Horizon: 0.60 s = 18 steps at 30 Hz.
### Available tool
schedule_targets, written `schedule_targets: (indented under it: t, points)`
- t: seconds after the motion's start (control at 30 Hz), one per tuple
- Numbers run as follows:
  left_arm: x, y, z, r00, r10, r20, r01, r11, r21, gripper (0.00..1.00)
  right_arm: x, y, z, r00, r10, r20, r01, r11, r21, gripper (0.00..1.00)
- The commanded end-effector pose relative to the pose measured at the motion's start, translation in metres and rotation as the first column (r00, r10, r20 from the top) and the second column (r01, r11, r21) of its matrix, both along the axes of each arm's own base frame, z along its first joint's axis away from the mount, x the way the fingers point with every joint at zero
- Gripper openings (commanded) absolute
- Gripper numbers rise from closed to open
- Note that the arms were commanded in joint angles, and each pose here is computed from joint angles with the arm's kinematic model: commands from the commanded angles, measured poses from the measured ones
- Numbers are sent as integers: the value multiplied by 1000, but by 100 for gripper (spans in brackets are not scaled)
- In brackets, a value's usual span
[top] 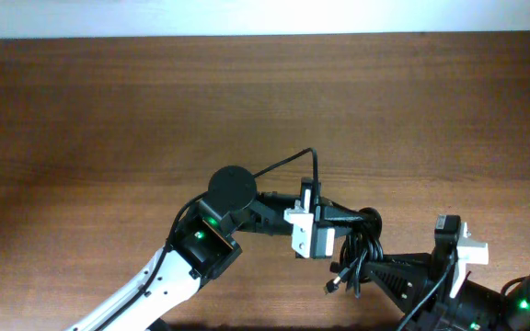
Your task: Untangle cables
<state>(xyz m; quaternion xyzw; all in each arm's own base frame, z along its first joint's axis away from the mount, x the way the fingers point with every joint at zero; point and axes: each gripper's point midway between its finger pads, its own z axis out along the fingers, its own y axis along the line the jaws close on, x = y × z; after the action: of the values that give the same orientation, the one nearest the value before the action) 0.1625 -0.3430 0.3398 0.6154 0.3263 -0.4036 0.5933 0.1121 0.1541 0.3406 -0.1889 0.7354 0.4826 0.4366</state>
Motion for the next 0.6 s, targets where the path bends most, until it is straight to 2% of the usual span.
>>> schedule_targets:
  t: [0.0,0.07,0.23,0.4,0.57]
  points:
    - [-17,-3,10,977,-76,-197,79,997,7,0,31,-22,-12,978,-204,37,206,974,-91,4]
    - [-23,-2,-1,949,-99,-299,121,991,56,0,41,-33,-14,959,-277,67,283,951,-124,4]
    - [-46,5,-14,907,-211,-364,262,960,98,0,56,-52,-18,910,-404,89,413,896,-162,4]
    - [-48,7,-33,867,-169,-469,274,948,164,0,68,-71,-21,852,-512,109,523,830,-193,4]
    - [-49,9,-42,834,-142,-533,283,939,194,0,66,-72,-27,853,-515,89,522,827,-209,4]
